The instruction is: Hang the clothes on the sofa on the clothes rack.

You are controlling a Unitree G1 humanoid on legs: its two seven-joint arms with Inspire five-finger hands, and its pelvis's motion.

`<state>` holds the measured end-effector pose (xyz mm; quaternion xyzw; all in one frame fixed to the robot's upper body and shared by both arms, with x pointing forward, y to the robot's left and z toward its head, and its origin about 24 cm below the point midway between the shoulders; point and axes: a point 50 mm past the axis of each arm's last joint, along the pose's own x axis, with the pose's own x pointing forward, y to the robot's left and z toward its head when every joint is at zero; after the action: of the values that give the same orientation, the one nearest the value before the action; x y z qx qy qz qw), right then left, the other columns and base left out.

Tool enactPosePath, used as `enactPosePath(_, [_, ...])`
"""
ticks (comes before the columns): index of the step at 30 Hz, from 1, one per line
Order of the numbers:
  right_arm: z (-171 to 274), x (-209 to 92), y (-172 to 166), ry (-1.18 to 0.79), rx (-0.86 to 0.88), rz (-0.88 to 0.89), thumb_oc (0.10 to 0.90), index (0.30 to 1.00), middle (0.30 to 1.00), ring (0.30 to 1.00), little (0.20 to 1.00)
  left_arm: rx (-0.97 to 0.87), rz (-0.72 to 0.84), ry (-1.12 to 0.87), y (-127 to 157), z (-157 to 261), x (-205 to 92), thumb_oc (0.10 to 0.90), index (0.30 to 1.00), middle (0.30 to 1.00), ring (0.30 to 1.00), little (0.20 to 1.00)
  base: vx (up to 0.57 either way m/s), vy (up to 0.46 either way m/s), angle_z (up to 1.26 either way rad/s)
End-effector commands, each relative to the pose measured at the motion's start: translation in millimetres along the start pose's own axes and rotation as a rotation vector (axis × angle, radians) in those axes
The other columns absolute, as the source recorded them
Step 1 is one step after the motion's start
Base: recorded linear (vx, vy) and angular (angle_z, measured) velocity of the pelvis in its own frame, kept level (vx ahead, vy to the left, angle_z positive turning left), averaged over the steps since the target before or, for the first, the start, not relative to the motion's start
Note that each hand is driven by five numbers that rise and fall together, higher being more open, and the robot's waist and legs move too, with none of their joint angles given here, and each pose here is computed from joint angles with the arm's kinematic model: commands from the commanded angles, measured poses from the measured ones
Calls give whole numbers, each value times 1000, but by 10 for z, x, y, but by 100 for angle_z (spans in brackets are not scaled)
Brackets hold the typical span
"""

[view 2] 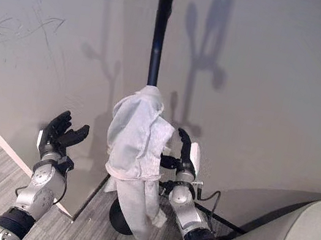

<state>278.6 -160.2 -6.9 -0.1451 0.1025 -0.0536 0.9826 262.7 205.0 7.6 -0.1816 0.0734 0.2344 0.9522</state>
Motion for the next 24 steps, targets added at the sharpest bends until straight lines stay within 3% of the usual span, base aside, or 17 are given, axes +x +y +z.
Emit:
enactPosePath(1, [160, -132, -208, -138, 392, 38, 800, 900, 900, 900, 900, -45, -35, -113, 208, 233, -12, 800, 900, 900, 900, 900, 10, 2, -5])
enactPosePath(4, [-115, -269, -252, -65, 683, -14, 800, 900, 900, 900, 900, 21, -51, -42, 500, 10, -131, 800, 900, 900, 900, 900, 9, 2, -3])
enactPosePath(8, [-667, -536, -228, 135, 954, -168, 800, 900, 900, 900, 900, -26, 109, 229, 1011, -633, -396, 800, 900, 900, 900, 900, 0, 0, 0])
enactPosePath(12, [-1119, -772, -102, 359, 982, -253, 800, 900, 900, 900, 900, -26, 319, 557, 1472, -1277, -856, 800, 900, 900, 900, 900, 0, 0, 0])
enactPosePath(14, [-1229, -825, -79, 413, 975, -267, 800, 900, 900, 900, 900, 39, 335, 623, 1574, -1367, -961, 800, 900, 900, 900, 900, 0, 0, 0])
enactPosePath(15, [-1462, -962, -15, 547, 968, -302, 800, 900, 900, 900, 900, 142, 373, 740, 1741, -1487, -1150, 800, 900, 900, 900, 900, 0, 0, 0])
enactPosePath(19, [-1924, -1360, 32, 885, 967, -463, 800, 900, 900, 900, 900, 303, 373, 958, 1877, -1653, -1478, 800, 900, 900, 900, 900, 5, -2, 1])
enactPosePath(20, [-1923, -1352, 27, 883, 969, -463, 800, 900, 900, 900, 900, 303, 372, 957, 1873, -1652, -1471, 800, 900, 900, 900, 900, 25, -6, 11])
enactPosePath(22, [-2091, -1622, 1, 1054, 952, -565, 800, 900, 900, 900, 900, 328, 392, 1066, 1929, -1727, -1694, 800, 900, 900, 900, 900, 60, -15, 14])
enactPosePath(24, [-2168, -1796, -32, 1132, 950, -621, 800, 900, 900, 900, 900, 311, 376, 1076, 1897, -1753, -1714, 800, 900, 900, 900, 900, 53, -12, 10])
